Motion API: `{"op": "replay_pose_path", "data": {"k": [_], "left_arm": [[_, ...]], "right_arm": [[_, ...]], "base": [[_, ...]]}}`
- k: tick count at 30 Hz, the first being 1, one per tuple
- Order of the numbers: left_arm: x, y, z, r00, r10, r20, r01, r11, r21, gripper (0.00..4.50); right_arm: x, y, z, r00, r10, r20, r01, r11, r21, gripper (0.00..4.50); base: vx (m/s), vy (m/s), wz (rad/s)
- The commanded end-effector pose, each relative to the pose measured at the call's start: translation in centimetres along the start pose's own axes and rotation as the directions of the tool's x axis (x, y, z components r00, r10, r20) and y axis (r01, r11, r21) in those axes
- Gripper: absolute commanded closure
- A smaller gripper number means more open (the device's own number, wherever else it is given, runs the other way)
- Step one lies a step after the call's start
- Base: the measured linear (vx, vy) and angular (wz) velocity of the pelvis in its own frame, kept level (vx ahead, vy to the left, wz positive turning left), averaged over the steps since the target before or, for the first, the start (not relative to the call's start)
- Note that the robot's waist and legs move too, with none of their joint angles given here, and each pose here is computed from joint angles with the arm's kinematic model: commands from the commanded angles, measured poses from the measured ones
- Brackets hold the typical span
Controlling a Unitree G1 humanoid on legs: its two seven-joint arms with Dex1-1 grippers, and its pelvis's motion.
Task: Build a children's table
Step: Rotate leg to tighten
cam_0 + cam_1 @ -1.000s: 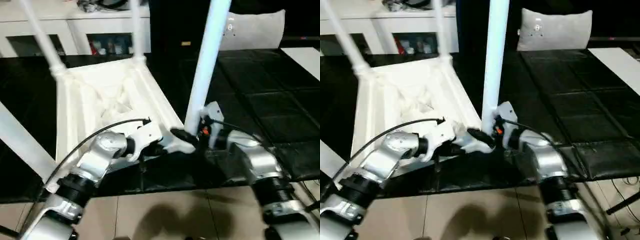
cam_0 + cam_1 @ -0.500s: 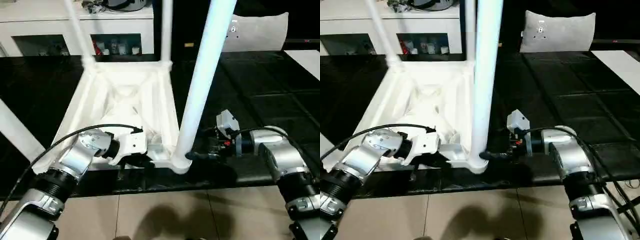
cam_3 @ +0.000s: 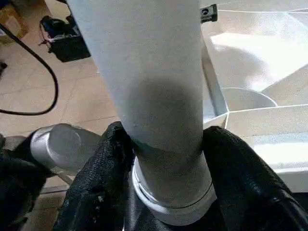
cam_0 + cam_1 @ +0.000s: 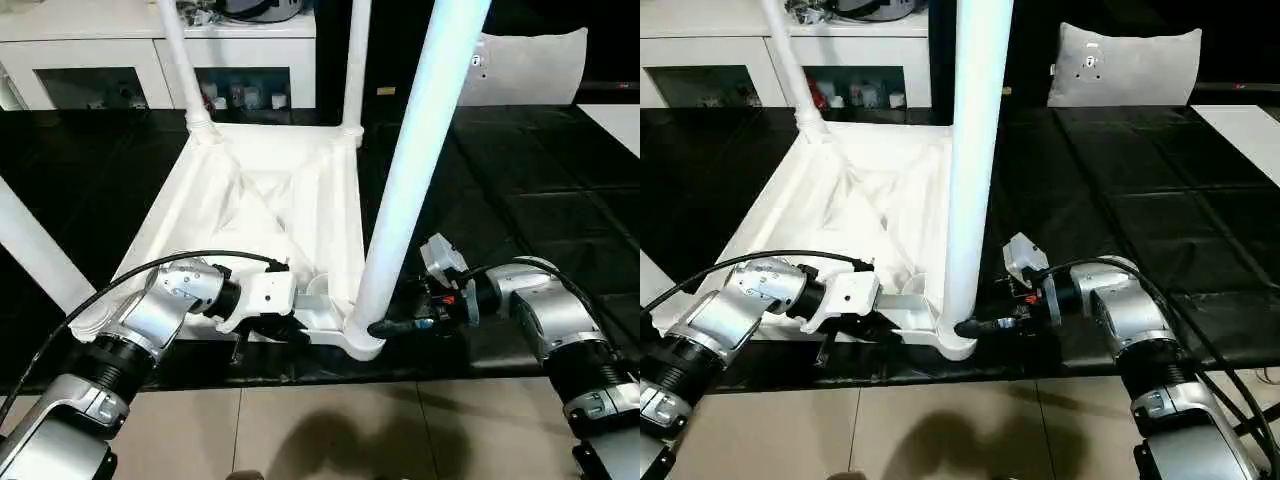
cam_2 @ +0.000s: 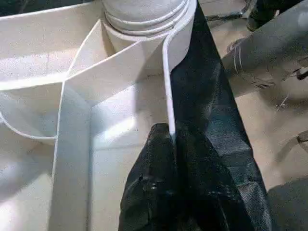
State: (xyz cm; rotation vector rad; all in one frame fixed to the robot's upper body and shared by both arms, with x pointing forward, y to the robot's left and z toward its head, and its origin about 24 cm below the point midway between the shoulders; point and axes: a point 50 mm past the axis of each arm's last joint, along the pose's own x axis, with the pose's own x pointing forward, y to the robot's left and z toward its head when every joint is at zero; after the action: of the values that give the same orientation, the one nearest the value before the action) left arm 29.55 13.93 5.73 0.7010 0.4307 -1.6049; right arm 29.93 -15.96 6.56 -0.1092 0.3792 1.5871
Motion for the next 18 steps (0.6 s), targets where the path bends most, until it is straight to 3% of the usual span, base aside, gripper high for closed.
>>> {"op": "replay_pose_path", "data": {"k": [1, 4, 9, 13, 15, 18], "left_arm": [[0.9, -0.5, 0.1, 0.997, -0.079, -0.018, 0.079, 0.997, 0.004, 4.5], [1.0, -0.4, 0.3, 0.998, -0.061, 0.021, 0.062, 0.997, -0.036, 4.5], [2.0, 0.4, 1.5, 0.993, 0.071, 0.096, -0.055, 0.985, -0.163, 4.5], [3.0, 1.2, 2.7, 0.97, 0.191, 0.149, -0.149, 0.955, -0.256, 4.5], [3.8, 1.9, 3.1, 0.952, 0.276, 0.132, -0.231, 0.931, -0.282, 4.5], [4.6, 2.9, 3.9, 0.916, 0.386, 0.114, -0.334, 0.887, -0.319, 4.5]], "right_arm": [[0.4, 0.2, 0.5, 0.999, 0.047, 0.022, -0.047, 0.999, 0.001, 2.39], [0.7, 0.3, 0.8, 0.997, 0.032, 0.069, -0.033, 0.999, 0.012, 2.54], [2.8, -1.2, 0.7, 0.96, -0.274, 0.063, 0.268, 0.96, 0.084, 2.57], [4.1, -3.1, 1.1, 0.839, -0.541, 0.053, 0.524, 0.831, 0.186, 2.59], [4.8, -4.1, 1.2, 0.747, -0.664, 0.02, 0.642, 0.729, 0.236, 2.59], [5.8, -4.5, 1.5, 0.675, -0.737, 0.029, 0.708, 0.658, 0.254, 2.59]], "base": [[0.0, 0.0, 0.0], [0.0, 0.0, 0.0], [0.0, 0.0, 0.0], [0.0, 0.0, 0.0], [0.0, 0.0, 0.0], [0.0, 0.0, 0.0]]}}
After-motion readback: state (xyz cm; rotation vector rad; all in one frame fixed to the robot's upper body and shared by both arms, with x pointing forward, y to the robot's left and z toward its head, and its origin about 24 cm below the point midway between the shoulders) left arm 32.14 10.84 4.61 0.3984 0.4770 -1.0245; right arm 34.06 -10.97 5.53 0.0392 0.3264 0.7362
